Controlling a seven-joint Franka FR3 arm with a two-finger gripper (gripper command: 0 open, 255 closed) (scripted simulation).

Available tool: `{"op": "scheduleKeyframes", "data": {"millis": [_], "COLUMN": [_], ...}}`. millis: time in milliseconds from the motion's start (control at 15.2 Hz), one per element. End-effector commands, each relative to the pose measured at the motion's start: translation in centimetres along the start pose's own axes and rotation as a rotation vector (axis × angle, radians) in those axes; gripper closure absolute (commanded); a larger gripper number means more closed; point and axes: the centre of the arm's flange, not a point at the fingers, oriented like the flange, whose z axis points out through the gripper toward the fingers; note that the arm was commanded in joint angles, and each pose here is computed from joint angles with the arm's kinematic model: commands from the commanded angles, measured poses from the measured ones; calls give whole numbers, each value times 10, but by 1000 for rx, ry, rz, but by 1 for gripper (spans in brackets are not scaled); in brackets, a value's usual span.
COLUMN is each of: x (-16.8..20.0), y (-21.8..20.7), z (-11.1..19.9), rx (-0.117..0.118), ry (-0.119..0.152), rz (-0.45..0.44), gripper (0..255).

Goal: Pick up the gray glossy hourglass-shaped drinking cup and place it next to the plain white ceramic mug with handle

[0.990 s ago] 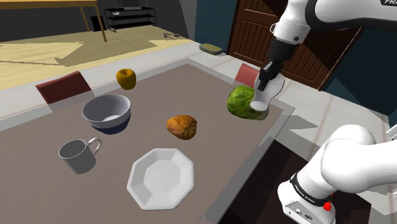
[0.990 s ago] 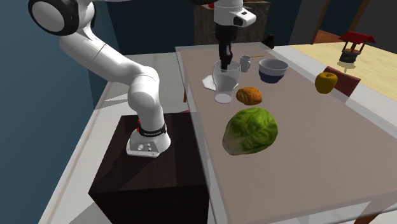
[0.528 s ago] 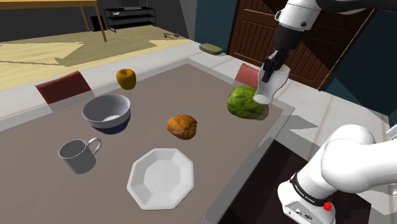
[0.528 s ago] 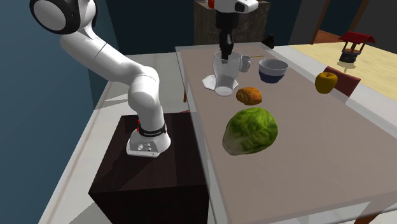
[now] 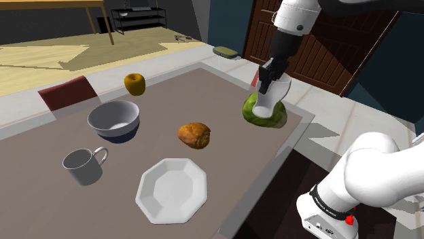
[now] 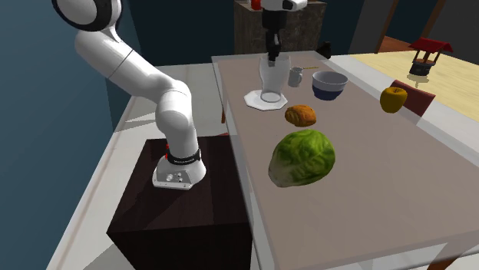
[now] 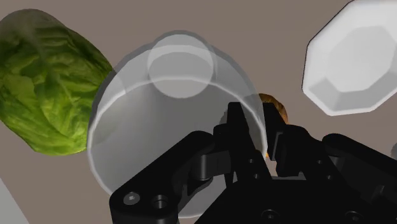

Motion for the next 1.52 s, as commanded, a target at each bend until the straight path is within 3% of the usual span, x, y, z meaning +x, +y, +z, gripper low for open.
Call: {"op": "scheduleKeyframes", "data": {"millis": [0,1452], "x": [6,66], "y": [-24,-305], "z": [4,51], "rx": [1,1], "ry": [1,1], "rz": [1,1], "gripper": [255,255]}}
